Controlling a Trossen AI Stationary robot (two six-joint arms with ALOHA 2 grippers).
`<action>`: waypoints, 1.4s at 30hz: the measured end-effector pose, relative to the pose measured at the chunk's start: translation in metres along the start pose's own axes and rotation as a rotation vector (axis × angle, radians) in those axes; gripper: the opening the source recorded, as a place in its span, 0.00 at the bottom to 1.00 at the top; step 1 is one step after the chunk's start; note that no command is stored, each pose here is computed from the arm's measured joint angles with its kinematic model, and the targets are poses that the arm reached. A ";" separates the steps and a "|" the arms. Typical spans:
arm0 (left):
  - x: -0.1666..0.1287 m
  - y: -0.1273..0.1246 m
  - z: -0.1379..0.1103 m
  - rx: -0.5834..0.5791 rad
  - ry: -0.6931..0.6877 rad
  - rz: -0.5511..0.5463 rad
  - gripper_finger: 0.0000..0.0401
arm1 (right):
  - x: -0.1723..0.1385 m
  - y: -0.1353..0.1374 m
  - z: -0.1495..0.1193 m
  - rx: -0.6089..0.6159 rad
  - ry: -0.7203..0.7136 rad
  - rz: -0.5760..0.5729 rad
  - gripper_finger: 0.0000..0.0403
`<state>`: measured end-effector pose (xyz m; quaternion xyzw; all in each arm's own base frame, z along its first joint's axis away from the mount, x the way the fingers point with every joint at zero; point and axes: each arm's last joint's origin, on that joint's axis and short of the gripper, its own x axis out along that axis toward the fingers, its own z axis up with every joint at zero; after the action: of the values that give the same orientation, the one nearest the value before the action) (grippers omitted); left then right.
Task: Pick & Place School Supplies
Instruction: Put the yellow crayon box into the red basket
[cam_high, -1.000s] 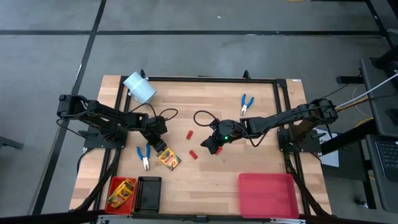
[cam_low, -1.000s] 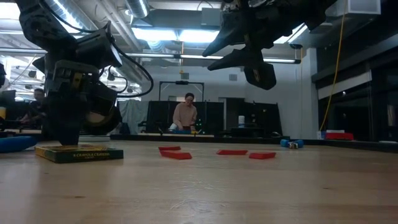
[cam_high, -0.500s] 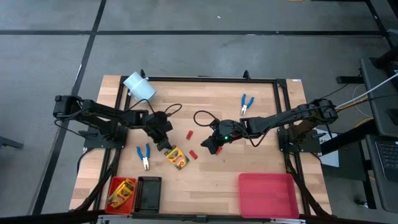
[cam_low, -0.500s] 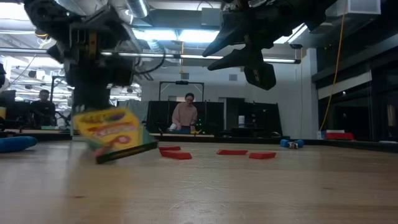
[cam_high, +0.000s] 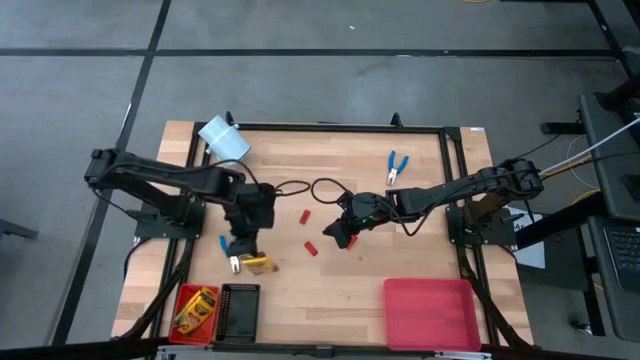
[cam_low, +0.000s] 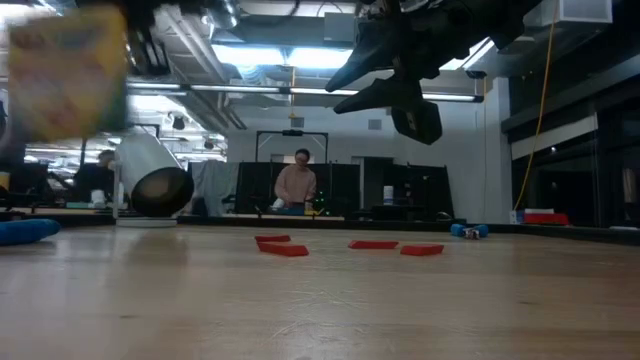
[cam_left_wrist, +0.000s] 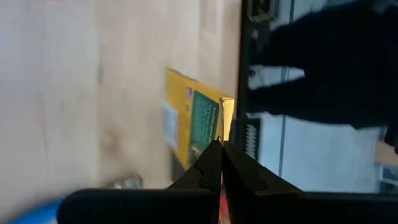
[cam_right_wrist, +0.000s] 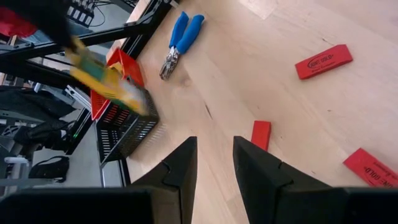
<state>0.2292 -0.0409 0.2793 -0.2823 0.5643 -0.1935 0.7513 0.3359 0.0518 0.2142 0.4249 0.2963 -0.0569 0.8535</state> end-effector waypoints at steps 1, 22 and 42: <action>-0.006 -0.008 -0.001 0.002 0.018 -0.001 0.00 | 0.000 0.000 0.000 0.000 -0.001 0.000 0.27; -0.027 -0.087 -0.052 -0.359 0.311 -0.099 0.00 | 0.000 -0.001 0.002 -0.062 -0.016 -0.011 0.27; 0.041 -0.050 -0.068 -0.648 0.660 -0.286 0.00 | 0.000 -0.002 0.002 -0.133 -0.036 -0.028 0.27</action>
<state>0.1773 -0.1178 0.2674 -0.4999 0.7593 -0.1886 0.3715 0.3363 0.0490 0.2142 0.3621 0.2901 -0.0568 0.8840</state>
